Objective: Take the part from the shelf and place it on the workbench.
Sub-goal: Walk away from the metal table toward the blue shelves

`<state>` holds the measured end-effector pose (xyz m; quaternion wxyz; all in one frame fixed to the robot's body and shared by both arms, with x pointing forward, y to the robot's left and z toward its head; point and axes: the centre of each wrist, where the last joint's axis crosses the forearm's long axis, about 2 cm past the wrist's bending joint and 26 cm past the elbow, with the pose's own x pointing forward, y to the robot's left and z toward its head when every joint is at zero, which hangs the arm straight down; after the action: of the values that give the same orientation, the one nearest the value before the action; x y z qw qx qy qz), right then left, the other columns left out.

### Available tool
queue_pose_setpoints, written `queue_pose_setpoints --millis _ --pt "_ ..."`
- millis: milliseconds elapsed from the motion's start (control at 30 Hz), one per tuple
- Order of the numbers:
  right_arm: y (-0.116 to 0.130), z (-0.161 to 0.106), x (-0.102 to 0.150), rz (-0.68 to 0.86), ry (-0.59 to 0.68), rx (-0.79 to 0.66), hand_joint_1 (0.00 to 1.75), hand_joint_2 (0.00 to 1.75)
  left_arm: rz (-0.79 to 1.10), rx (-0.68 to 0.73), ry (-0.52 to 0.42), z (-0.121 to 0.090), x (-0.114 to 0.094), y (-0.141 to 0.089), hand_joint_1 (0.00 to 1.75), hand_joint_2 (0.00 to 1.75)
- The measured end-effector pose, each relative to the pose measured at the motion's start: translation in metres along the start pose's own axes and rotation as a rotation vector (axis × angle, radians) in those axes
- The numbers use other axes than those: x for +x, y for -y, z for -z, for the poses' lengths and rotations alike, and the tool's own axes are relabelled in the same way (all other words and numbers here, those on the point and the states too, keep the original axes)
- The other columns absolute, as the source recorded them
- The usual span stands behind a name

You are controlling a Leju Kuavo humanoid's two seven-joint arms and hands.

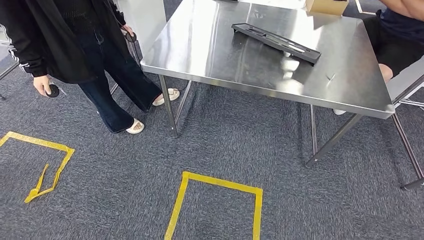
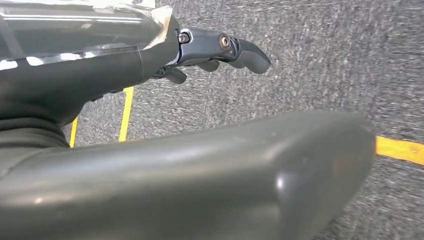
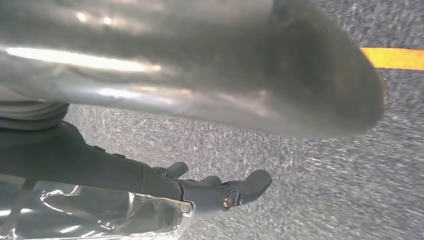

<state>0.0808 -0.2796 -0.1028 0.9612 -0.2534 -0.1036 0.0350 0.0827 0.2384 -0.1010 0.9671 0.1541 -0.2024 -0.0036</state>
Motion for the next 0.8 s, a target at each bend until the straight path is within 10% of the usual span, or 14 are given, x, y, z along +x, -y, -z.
queue_pose_setpoints --millis 800 --pt "0.0015 0.0008 -0.0027 0.033 0.011 -0.011 0.00 0.00 0.003 -0.002 0.007 0.0005 0.0020 -0.0001 0.00 0.00"
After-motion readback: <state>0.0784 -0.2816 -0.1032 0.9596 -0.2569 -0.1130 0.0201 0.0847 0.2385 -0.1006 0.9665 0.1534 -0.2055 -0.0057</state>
